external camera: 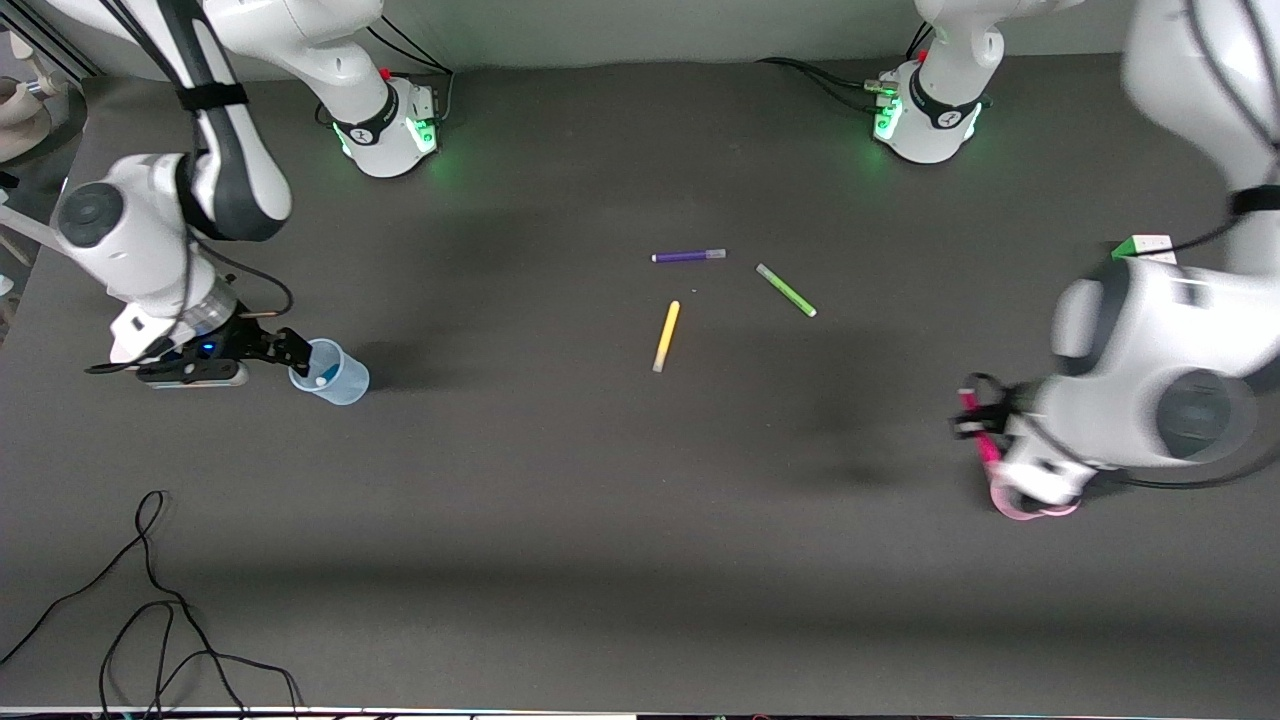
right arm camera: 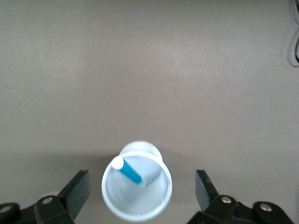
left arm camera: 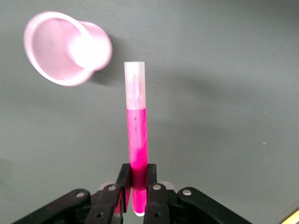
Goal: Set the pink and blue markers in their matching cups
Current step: 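Drop the blue marker into the clear cup while the left carries pink, then lower the pink marker into the pink cup with the left gripper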
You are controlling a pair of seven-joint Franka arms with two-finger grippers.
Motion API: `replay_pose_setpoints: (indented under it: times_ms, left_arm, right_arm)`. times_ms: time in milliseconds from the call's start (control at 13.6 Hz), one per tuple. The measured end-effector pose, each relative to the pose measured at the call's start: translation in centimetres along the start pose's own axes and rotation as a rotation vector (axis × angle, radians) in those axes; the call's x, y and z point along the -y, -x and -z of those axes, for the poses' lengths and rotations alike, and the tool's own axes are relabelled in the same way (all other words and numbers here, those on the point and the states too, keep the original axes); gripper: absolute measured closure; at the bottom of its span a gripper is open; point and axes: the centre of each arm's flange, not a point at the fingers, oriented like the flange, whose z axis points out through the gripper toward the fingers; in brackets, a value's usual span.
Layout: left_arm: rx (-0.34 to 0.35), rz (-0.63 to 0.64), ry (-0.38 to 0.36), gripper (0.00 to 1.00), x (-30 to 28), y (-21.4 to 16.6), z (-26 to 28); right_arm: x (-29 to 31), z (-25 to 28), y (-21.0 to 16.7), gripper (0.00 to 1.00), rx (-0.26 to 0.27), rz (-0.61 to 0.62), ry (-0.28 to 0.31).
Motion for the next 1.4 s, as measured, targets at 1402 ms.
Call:
replay_pose_setpoints:
  times_ms: [1402]
  left_arm:
    - [0.167,-0.017,0.258,0.83,13.6,-6.7,-8.6]
  right_arm:
    - [0.8,20.0,-4.3,0.0,0.139,-0.004,-0.051]
